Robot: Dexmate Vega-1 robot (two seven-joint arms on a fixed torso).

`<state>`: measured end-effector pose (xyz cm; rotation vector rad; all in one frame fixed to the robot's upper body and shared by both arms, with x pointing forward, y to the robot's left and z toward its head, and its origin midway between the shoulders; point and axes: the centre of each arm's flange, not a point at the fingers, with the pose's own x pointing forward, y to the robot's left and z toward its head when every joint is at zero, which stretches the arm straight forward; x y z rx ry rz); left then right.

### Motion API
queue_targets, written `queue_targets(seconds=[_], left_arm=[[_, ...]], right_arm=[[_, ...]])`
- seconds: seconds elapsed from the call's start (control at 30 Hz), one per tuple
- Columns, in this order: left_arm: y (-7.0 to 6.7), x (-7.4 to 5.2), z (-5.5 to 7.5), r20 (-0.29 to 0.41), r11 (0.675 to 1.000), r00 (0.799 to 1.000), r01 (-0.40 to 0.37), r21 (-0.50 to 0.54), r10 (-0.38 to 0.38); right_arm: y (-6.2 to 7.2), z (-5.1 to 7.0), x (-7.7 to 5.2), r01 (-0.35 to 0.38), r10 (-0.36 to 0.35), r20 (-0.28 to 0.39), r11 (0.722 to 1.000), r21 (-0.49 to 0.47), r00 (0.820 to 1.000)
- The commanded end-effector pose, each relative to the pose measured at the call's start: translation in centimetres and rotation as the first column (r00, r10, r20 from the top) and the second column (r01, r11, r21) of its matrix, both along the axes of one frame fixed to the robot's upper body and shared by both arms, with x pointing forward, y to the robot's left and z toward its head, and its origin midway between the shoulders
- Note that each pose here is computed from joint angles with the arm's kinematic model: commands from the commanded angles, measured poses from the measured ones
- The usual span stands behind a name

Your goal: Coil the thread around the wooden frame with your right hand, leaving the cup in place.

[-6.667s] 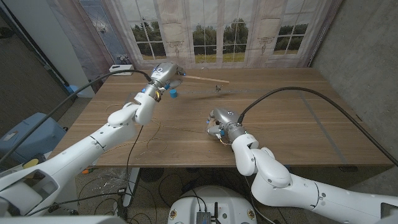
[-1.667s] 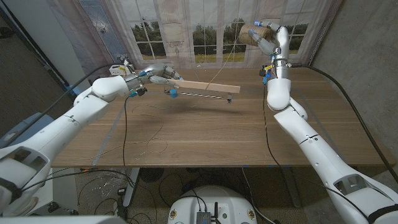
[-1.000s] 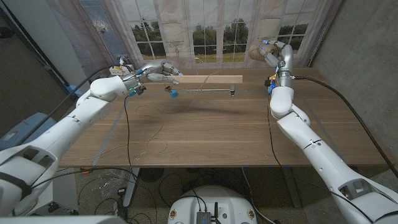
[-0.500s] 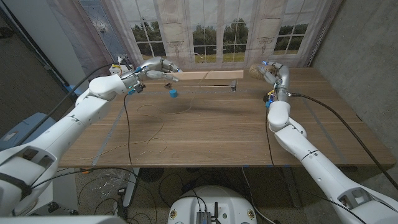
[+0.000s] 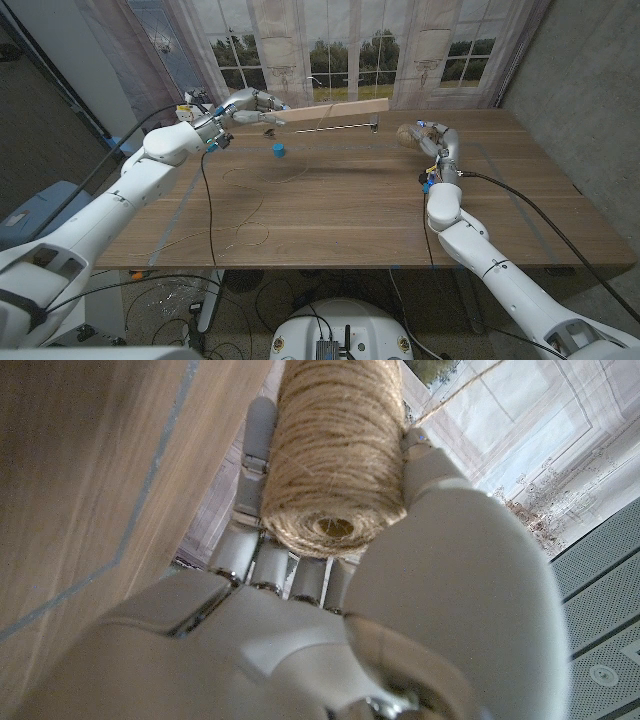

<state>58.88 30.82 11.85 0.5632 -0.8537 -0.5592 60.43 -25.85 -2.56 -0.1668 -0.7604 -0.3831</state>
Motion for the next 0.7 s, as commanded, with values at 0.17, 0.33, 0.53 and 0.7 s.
queue_targets(seconds=[0.17, 0.33, 0.53, 0.7], left_arm=[[0.3, -0.4, -0.6, 0.037, 0.989, 0.993, -0.103, -0.110, 0.108], [0.1, -0.3, -0.6, 0.050, 0.980, 0.988, -0.136, -0.142, 0.144], [-0.4, -0.2, -0.4, 0.059, 0.976, 0.984, -0.157, -0.151, 0.168], [-0.7, -0.2, -0.2, 0.060, 0.976, 0.984, -0.159, -0.147, 0.169]], right_arm=[[0.9, -4.2, -2.6, -0.083, 0.082, -0.044, 0.996, -0.026, 0.996], [0.9, -5.2, -4.0, -0.161, 0.157, -0.078, 0.985, -0.054, 0.985], [0.8, -5.3, -5.3, -0.256, 0.244, -0.112, 0.961, -0.102, 0.963], [0.7, -4.7, -6.5, -0.345, 0.325, -0.143, 0.927, -0.149, 0.935]])
